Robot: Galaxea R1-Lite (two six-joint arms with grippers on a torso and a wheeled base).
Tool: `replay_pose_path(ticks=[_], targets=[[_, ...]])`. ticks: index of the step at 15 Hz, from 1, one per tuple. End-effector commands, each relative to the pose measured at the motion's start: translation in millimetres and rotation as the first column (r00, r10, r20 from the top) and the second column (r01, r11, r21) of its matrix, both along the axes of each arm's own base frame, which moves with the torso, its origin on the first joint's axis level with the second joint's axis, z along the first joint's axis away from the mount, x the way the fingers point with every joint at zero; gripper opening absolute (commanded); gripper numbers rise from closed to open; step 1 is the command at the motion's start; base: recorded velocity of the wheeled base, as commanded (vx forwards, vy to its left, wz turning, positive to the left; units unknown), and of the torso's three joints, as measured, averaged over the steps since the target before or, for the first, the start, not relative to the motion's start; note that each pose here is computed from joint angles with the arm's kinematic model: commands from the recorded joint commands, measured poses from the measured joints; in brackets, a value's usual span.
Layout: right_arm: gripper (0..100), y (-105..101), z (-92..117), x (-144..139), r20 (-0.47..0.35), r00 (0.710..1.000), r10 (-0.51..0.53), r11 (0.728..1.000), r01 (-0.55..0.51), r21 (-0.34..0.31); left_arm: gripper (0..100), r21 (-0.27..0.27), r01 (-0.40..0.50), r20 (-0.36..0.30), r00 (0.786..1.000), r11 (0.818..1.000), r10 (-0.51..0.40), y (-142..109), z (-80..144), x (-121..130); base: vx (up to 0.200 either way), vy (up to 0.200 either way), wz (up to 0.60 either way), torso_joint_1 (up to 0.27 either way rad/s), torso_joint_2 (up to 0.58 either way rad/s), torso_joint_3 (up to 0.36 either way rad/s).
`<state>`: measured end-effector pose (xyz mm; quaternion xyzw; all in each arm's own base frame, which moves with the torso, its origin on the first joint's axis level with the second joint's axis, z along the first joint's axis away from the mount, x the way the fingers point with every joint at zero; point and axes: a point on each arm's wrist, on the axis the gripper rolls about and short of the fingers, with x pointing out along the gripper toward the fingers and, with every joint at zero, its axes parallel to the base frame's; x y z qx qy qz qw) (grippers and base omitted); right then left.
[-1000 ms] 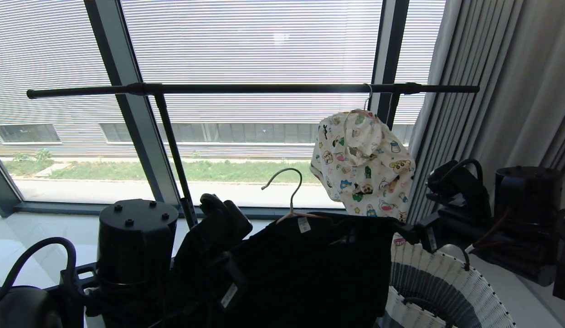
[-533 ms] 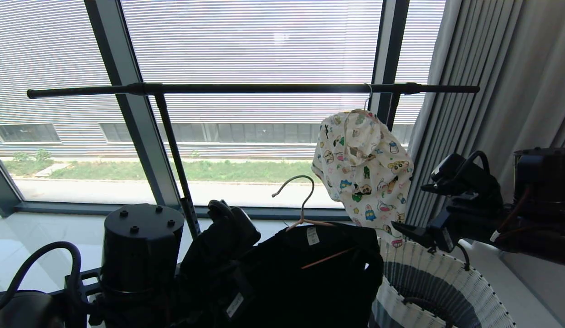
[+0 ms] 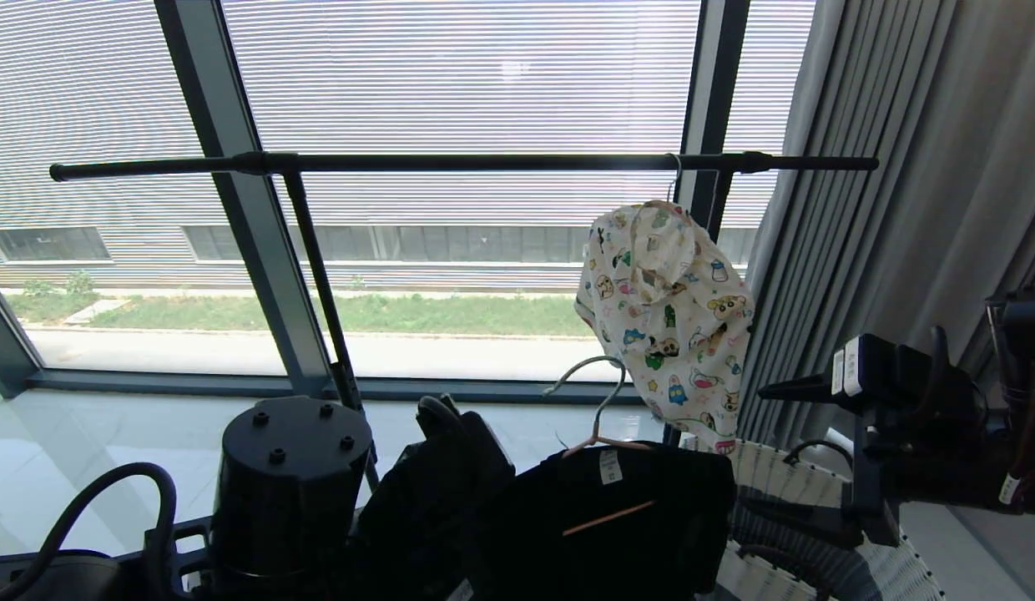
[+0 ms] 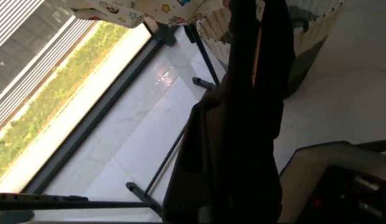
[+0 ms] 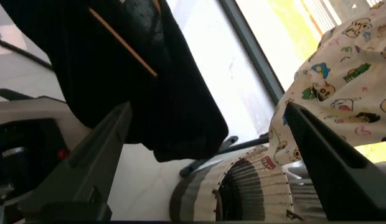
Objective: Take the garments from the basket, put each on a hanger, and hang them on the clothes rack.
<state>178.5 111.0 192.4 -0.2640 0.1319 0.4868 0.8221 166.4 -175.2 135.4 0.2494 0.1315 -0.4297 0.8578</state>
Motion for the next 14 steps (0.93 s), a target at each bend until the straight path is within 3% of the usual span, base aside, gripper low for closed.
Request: replay_pose_path(ticks=[1,5,14], targets=[[100,9,-2,-6,0.002,0.997,0.074,0.997,-0.074,-0.017,0,-0.004,0.107,-0.004,0.994,0.994,-0.107,-15,0,-17,0.000,0.000,0.00,0.000,0.00,0.000],[100,33,-15,-13,-0.052,0.978,0.200,0.978,-0.202,-0.048,0,-0.049,0.166,0.054,0.985,0.985,-0.164,-28,10,-24,0.000,0.000,0.00,0.000,0.00,0.000],[100,28,-30,3,-0.096,0.986,0.137,0.986,-0.145,-0.086,0,-0.074,0.192,0.083,0.979,0.979,-0.186,-35,20,-28,0.000,0.000,0.00,0.000,0.00,0.000]])
